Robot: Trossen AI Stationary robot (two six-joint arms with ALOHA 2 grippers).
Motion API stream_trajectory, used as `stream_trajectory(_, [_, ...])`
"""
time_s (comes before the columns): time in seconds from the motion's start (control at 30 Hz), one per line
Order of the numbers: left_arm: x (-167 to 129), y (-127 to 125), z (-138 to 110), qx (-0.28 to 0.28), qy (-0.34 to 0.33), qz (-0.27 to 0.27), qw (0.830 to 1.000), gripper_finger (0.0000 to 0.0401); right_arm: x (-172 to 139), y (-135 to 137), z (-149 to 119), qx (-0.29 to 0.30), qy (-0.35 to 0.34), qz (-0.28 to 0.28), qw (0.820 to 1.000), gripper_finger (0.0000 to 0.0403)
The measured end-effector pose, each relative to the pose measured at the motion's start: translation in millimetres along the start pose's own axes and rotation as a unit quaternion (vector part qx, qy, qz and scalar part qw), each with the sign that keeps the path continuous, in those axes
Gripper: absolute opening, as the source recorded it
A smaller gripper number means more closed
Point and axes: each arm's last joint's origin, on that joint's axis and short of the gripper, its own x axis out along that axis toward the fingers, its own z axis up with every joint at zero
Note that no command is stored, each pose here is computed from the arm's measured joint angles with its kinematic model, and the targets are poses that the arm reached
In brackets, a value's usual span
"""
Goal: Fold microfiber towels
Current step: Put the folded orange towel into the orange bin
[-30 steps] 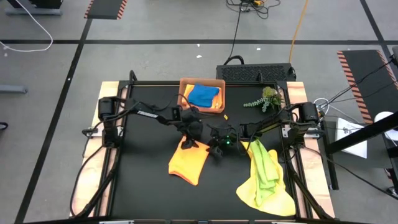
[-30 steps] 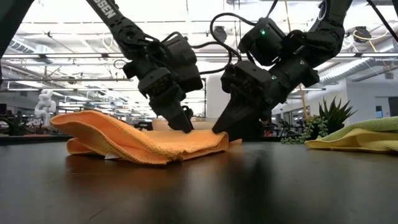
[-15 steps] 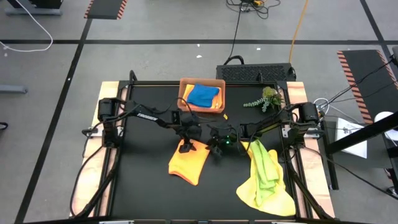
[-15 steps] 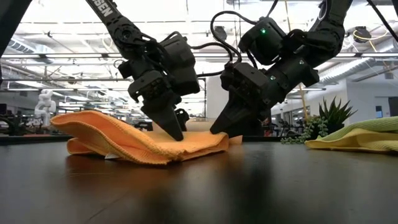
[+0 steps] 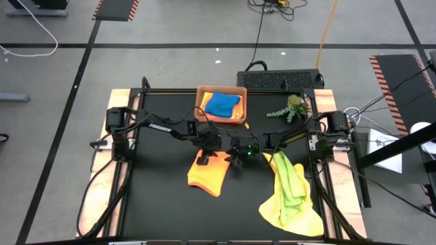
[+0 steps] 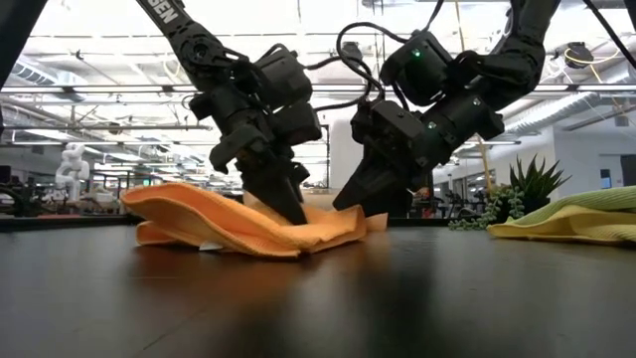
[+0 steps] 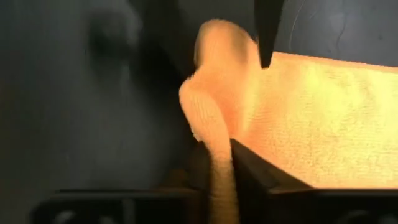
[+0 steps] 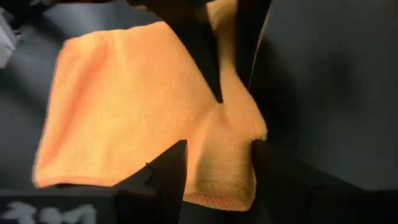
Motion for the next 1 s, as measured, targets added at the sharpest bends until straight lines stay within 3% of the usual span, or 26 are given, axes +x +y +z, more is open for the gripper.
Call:
stream_trajectory(0.1, [-1,0,2,0.008,-0.009,0.002,1.000,0.0011,-3,-4,3,0.006,0.002,0.007,1.000,0.0177])
stream_trajectory(0.5, [5,-17,15,0.078,-0.036,0.011,0.996,0.0013,-26,-7,28,-0.004,-0.045,0.004,0.999,0.0179])
stream_trajectory(0.7, [8,-26,23,0.124,-0.056,0.026,0.990,0.0009,-26,-3,26,0.000,-0.033,0.032,0.999,0.0179])
stream_trajectory(1.0, [4,-31,42,0.139,-0.083,0.034,0.986,0.0014,-23,10,17,-0.016,0.005,0.076,0.997,0.0179])
